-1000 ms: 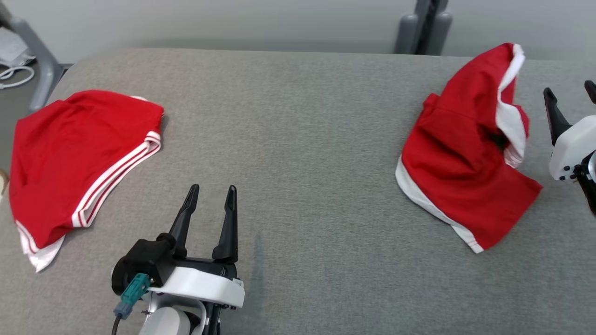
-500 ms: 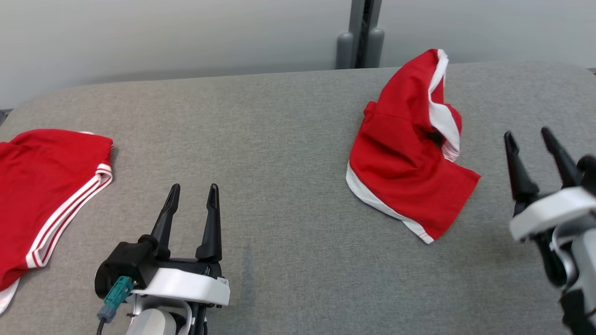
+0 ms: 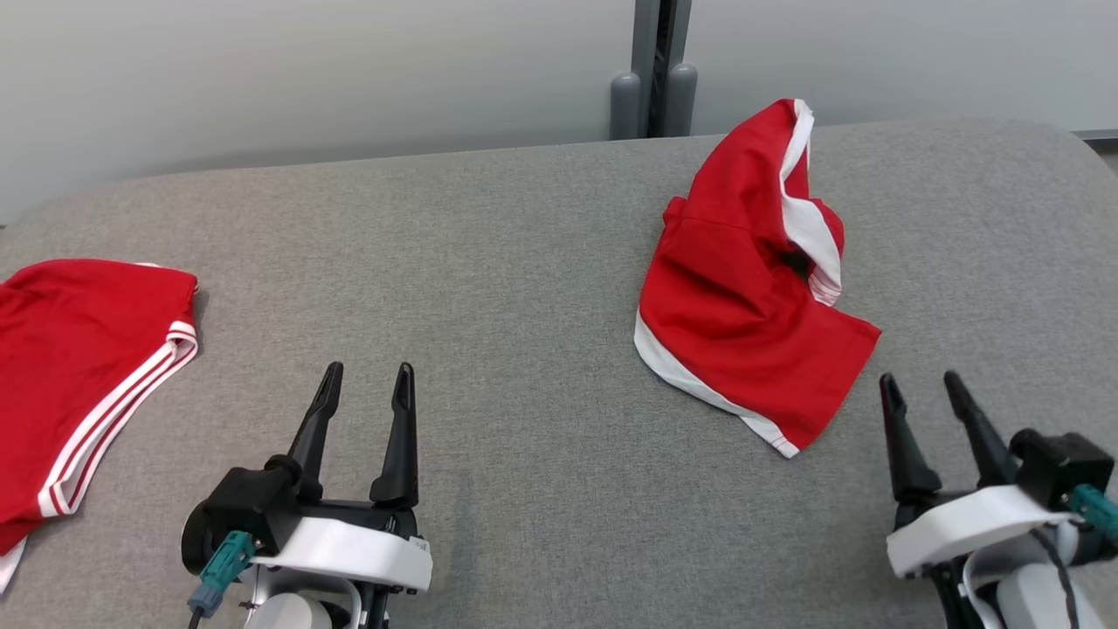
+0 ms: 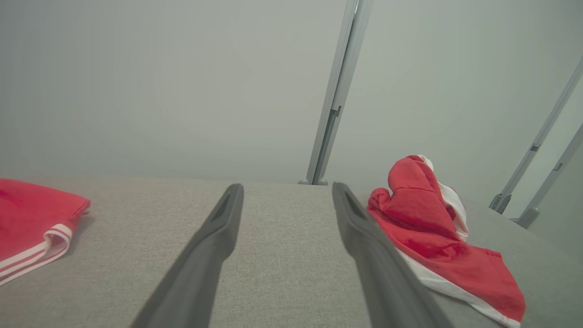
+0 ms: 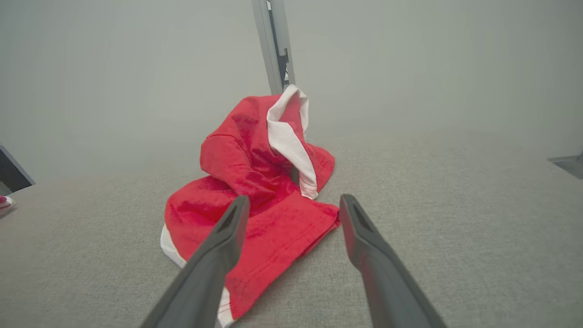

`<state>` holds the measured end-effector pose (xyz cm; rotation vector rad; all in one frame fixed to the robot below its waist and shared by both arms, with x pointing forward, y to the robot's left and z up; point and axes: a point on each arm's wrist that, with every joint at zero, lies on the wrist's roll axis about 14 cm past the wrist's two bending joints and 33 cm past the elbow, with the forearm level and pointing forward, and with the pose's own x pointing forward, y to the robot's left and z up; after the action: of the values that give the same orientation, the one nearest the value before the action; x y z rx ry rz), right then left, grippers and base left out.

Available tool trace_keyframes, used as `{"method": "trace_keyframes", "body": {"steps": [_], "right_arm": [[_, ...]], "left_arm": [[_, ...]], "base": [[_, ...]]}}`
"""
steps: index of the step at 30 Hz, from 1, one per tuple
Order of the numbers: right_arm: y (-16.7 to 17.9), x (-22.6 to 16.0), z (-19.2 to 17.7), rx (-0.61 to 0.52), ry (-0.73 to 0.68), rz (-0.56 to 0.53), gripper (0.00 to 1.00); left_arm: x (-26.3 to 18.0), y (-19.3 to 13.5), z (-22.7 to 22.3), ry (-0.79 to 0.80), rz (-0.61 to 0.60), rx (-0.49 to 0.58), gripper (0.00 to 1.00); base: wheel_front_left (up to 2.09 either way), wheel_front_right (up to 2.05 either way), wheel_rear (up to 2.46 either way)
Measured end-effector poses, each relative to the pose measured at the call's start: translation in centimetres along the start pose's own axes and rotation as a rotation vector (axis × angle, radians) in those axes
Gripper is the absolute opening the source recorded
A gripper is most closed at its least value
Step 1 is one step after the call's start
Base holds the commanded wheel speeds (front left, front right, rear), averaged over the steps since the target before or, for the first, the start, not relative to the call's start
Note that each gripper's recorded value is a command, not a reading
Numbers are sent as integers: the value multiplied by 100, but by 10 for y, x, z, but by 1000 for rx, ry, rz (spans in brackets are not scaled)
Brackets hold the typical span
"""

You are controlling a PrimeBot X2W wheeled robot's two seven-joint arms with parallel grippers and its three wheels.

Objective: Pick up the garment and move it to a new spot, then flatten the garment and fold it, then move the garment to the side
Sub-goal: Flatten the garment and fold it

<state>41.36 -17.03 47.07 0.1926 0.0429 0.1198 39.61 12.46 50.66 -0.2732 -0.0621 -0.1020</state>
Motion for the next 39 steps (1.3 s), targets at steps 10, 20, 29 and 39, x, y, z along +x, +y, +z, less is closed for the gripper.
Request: {"method": "trace_keyframes", "body": {"steps": [10,20,29,39], "right_arm": [[23,-5,-74,198,252,-16,100],[55,12,-105,302,382,28,100],[44,12,-97,260,356,30,0],[-48,-42,-83,203,351,-160,0]], "left_arm": [[-6,12,-5,18,37,6,100],[-10,27,-5,21,80,16,100],[-10,25,-6,24,74,21,100],[6,-19,-11,30,-57,-10,100]], "base": [[0,0,0],[0,0,0],[0,0,0],[0,0,0]]}}
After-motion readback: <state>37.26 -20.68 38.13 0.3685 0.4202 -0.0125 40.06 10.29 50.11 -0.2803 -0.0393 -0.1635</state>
